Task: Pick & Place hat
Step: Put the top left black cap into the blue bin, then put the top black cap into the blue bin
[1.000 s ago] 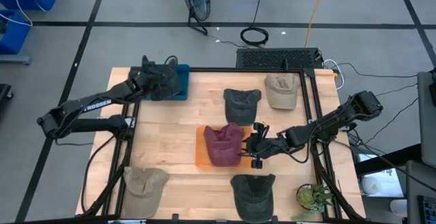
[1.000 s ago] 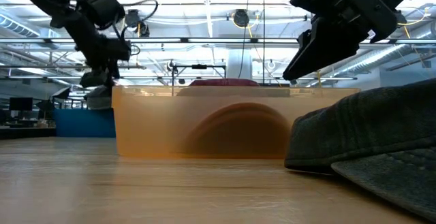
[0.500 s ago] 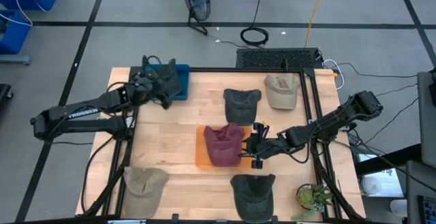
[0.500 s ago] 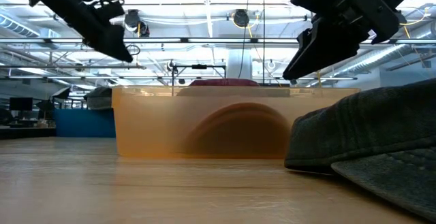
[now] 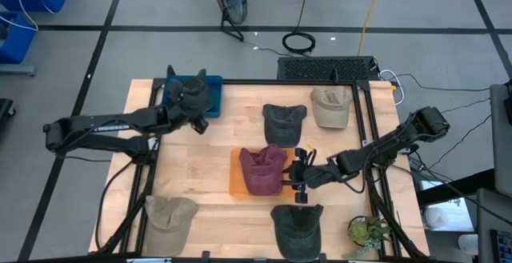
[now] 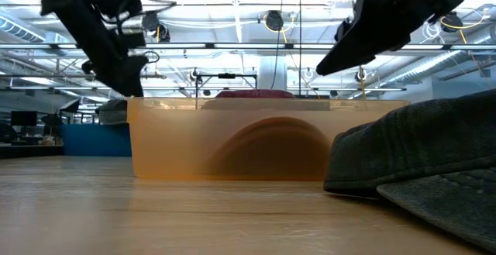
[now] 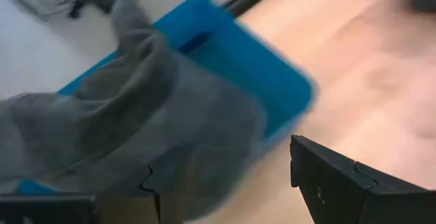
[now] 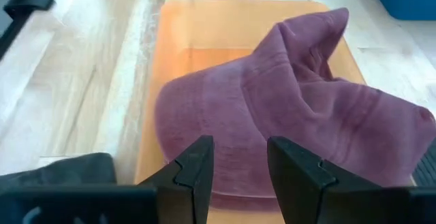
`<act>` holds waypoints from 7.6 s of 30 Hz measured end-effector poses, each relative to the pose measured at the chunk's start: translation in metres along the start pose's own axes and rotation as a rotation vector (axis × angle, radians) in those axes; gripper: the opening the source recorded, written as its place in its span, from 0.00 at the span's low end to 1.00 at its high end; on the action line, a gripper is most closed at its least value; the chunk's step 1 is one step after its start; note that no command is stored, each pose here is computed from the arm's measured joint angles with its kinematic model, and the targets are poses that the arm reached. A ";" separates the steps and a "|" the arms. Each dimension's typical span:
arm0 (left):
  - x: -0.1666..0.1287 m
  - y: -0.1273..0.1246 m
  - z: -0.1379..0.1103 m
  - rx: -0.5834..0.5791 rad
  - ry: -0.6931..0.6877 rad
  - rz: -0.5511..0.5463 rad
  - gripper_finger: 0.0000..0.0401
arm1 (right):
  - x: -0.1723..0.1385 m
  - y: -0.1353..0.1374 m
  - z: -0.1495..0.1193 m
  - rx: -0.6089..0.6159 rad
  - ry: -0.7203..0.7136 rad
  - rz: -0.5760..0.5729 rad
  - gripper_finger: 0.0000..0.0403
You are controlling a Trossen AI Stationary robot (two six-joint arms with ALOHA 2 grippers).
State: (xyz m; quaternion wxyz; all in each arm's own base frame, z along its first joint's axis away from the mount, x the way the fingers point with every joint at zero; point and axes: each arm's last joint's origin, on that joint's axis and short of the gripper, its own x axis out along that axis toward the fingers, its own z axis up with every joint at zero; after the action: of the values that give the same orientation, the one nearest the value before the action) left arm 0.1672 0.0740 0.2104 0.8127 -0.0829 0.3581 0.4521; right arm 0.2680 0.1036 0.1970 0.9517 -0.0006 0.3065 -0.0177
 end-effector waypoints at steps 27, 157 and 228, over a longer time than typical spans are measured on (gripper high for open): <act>0.055 0.028 -0.006 0.011 0.199 0.289 0.60 | 0.002 -0.001 -0.020 0.081 0.023 -0.005 0.31; 0.102 0.079 0.070 0.622 0.471 -0.053 0.02 | 0.023 -0.086 -0.003 -0.114 -0.021 -0.035 0.31; -0.050 0.050 0.061 0.101 -0.741 -0.687 0.08 | -0.030 -0.207 -0.006 0.238 0.010 -0.489 0.31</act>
State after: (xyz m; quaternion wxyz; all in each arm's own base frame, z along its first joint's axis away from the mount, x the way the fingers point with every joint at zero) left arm 0.1417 0.0973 0.2975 0.9899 0.0094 0.0189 0.1400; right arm 0.2334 -0.1018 0.2118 0.9109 0.0373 0.2978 -0.2831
